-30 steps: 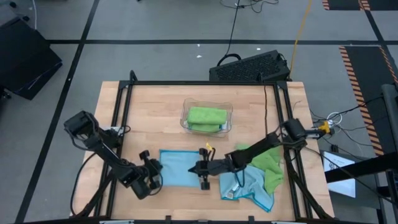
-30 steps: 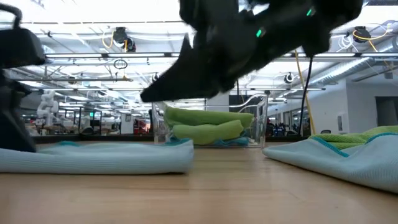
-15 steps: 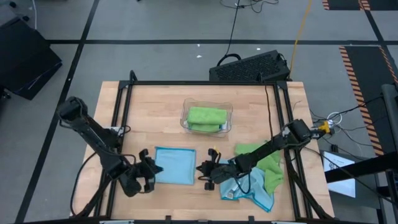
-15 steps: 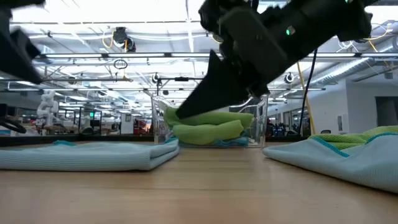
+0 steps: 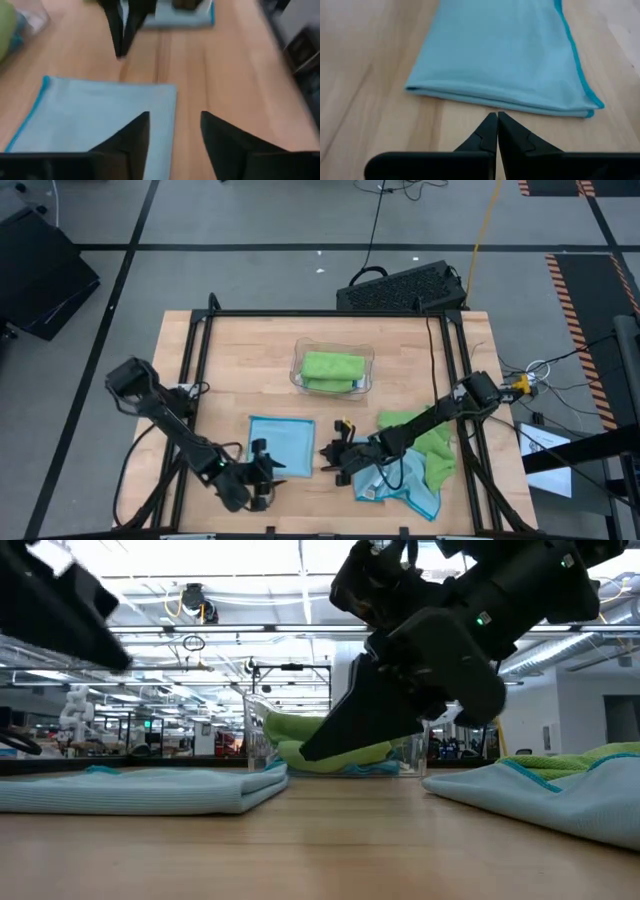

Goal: Fold microfiber towels
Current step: Fold the blue left microfiber cloth

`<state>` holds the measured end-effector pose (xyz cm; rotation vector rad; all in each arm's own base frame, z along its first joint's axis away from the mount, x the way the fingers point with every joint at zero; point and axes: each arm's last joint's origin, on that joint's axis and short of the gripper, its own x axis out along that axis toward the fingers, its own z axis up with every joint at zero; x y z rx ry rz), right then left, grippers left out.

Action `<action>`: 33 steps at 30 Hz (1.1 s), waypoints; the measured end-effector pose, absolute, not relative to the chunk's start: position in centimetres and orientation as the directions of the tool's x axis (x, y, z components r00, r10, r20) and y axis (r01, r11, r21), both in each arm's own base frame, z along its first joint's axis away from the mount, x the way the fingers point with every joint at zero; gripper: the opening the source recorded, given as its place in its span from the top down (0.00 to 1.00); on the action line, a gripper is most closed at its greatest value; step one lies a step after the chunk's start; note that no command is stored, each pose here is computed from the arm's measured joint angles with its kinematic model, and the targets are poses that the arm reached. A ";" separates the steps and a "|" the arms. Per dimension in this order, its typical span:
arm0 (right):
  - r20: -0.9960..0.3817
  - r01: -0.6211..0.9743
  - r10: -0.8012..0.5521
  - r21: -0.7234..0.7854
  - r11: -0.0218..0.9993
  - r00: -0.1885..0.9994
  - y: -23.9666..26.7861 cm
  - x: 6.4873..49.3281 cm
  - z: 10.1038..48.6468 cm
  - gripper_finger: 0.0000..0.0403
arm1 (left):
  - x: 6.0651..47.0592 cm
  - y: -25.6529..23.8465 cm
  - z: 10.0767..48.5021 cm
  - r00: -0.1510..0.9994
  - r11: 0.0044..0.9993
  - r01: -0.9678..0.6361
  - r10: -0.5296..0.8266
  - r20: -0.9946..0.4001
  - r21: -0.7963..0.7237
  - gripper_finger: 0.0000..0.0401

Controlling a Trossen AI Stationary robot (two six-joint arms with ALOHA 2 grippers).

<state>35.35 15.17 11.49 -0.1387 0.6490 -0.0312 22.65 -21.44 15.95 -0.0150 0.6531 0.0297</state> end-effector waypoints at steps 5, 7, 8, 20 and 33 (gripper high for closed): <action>-0.607 -0.089 -0.006 -0.126 0.988 0.794 15.7 35.2 11.5 0.98 | 23.3 -22.4 14.2 0.682 0.995 -0.002 0.078 -0.727 0.105 0.45; -0.604 -0.131 0.037 -0.111 0.985 0.796 16.1 35.2 11.6 0.98 | 23.2 -22.7 14.1 0.644 0.992 -0.012 0.104 -0.758 0.126 0.43; -0.597 -0.154 0.065 -0.099 0.983 0.799 16.4 35.1 11.7 0.98 | 23.0 -22.7 14.2 0.626 0.990 -0.020 0.119 -0.771 0.137 0.43; -0.434 -0.136 0.093 -0.069 0.988 0.896 18.6 35.2 13.1 0.64 | 18.3 -24.3 14.6 0.474 0.987 -0.023 0.151 -0.867 0.159 0.43; -0.367 -0.137 0.108 -0.053 0.989 0.924 19.0 36.1 9.8 0.58 | 14.9 -23.5 12.7 0.498 0.958 -0.043 0.266 -0.826 0.282 0.43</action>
